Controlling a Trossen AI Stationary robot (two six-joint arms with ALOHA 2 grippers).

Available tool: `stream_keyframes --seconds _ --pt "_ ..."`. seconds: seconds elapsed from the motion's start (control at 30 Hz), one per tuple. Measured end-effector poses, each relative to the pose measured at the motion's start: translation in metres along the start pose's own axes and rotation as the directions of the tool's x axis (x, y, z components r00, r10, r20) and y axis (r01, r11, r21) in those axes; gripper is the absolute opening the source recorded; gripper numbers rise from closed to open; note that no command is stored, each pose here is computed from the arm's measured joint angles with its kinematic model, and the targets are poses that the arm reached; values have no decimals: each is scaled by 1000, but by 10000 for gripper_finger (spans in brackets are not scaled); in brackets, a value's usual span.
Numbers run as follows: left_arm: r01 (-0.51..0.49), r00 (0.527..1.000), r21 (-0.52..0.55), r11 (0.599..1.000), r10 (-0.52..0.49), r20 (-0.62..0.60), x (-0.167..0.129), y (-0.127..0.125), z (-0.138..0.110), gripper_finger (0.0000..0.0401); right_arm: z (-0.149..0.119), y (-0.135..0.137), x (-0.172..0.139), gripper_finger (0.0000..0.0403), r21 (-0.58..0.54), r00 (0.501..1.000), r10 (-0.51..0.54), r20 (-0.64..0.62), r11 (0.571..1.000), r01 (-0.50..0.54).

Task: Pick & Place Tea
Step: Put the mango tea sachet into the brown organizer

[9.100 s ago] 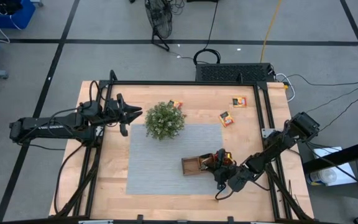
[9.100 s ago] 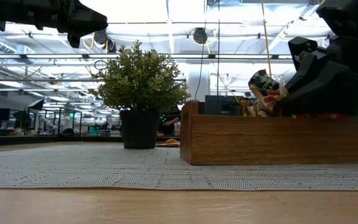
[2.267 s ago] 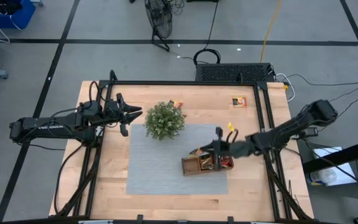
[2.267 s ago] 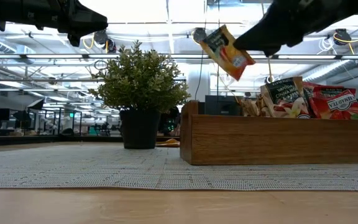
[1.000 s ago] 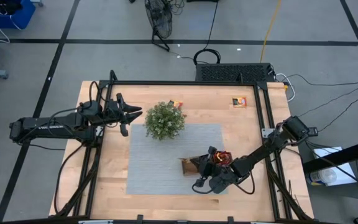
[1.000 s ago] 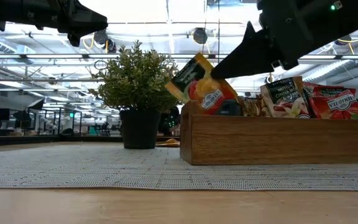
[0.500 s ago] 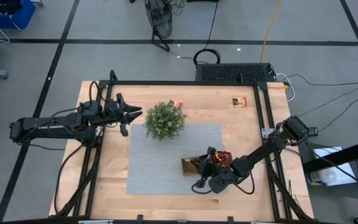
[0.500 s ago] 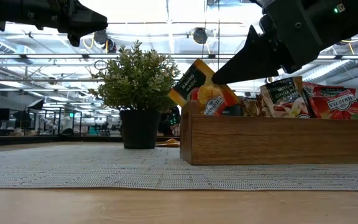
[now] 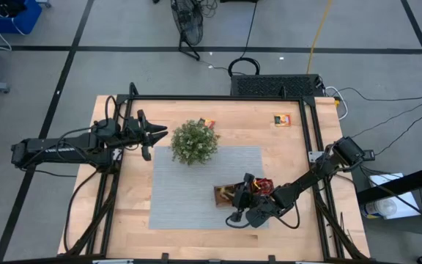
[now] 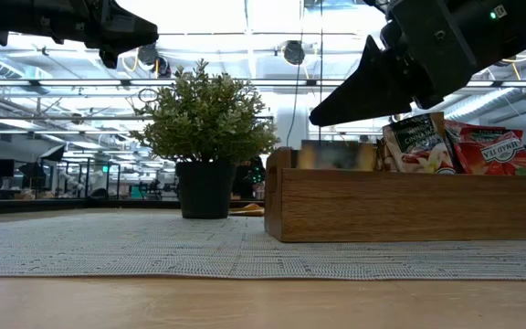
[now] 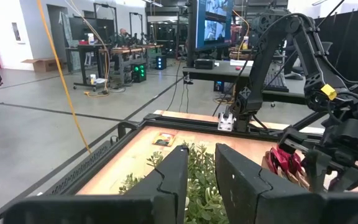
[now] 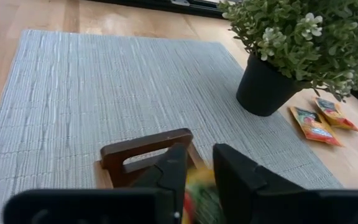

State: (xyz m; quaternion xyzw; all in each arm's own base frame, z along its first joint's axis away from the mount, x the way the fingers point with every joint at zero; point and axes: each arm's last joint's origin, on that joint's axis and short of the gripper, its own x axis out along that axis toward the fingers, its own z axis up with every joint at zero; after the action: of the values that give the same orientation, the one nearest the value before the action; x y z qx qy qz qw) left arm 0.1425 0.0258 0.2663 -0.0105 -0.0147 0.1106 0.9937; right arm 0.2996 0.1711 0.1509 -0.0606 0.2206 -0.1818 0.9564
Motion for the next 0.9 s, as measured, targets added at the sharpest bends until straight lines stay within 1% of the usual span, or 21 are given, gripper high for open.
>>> stream_keyframes --seconds 0.17,0.27,0.33,0.37,0.43,0.5,0.57,0.63,0.7,0.77,0.83,0.9 --pt "0 1000 0 1000 0 0 0 0 0 88 2 0 0 104 13 1000 3 12 1000 -3" --pt "0 1000 0 1000 0 0 0 0 0 88 6 -1 -2 118 -15 1000 7 24 1000 -7" --pt "0 1000 0 1000 0 0 0 0 0 88 11 -4 -5 125 -7 999 19 28 1000 -19" --pt "0 1000 0 1000 0 0 0 0 0 88 16 -7 -6 128 -2 999 51 16 999 -51" --pt "0 1000 0 1000 0 0 0 0 0 88 26 -20 -6 133 53 985 168 -36 985 -166" --pt "0 1000 0 1000 0 0 0 0 0 88 38 -38 -3 138 156 950 288 -122 951 -268" --pt "0 1000 0 1000 0 0 0 0 0 88 48 -59 3 142 246 901 363 -238 920 -306" --pt "0 1000 0 1000 0 0 0 0 0 88 51 -80 10 144 289 853 377 -361 915 -282" --pt "0 1000 0 1000 0 0 0 0 0 88 51 -96 18 144 310 803 385 -454 914 -263" --pt "-1 1000 0 1000 1 0 0 0 0 88 52 -109 26 144 332 761 406 -506 906 -262" --pt "0 1000 0 1000 0 0 0 0 0 88 57 -117 34 144 375 736 457 -500 880 -292" --pt "-1 1000 0 1000 1 0 0 0 0 88 57 -121 40 144 415 698 509 -504 851 -321"
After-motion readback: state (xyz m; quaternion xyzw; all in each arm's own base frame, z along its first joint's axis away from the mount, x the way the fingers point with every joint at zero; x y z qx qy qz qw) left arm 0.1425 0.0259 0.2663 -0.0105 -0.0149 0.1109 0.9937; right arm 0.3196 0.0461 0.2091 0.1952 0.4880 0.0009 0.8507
